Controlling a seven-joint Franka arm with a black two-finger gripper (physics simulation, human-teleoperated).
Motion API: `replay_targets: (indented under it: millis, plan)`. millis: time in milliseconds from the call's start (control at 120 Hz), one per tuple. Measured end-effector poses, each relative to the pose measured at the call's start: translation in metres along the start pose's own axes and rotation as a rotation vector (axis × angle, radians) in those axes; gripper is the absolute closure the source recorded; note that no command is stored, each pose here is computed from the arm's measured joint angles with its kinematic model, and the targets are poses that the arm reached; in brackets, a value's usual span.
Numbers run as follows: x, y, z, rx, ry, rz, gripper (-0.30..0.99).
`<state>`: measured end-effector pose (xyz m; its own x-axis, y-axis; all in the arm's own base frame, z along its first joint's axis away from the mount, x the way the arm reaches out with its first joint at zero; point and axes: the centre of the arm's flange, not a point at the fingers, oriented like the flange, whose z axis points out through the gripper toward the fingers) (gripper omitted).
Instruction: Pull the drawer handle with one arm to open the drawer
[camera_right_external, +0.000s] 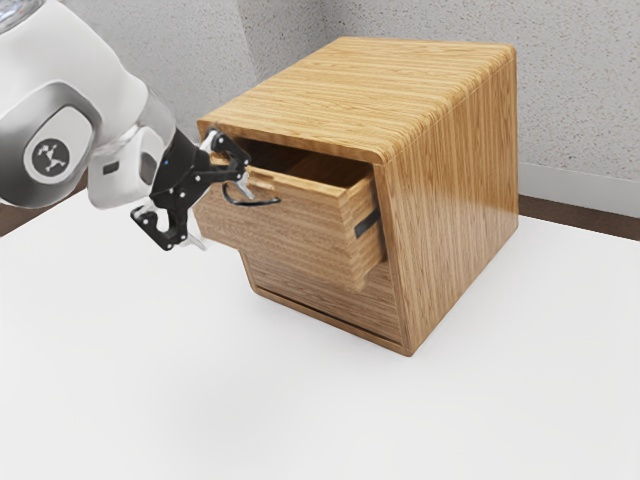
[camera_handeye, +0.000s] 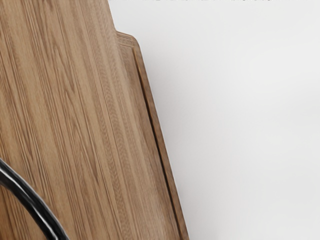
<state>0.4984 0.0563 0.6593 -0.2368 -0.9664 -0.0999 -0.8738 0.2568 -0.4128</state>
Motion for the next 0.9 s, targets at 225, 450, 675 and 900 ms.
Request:
replay_targets:
  millis: [225,450,675,900]
  plan:
    - [0.007,0.02,-0.001,0.021,0.006,0.005,0.02]
    - [-0.016,0.076,-0.024,0.093,0.03,-0.017,0.04]
    - [-0.037,0.098,-0.048,0.166,0.035,-0.04,0.01]
    - [-0.03,0.071,-0.1,-0.061,0.039,-0.166,0.0]
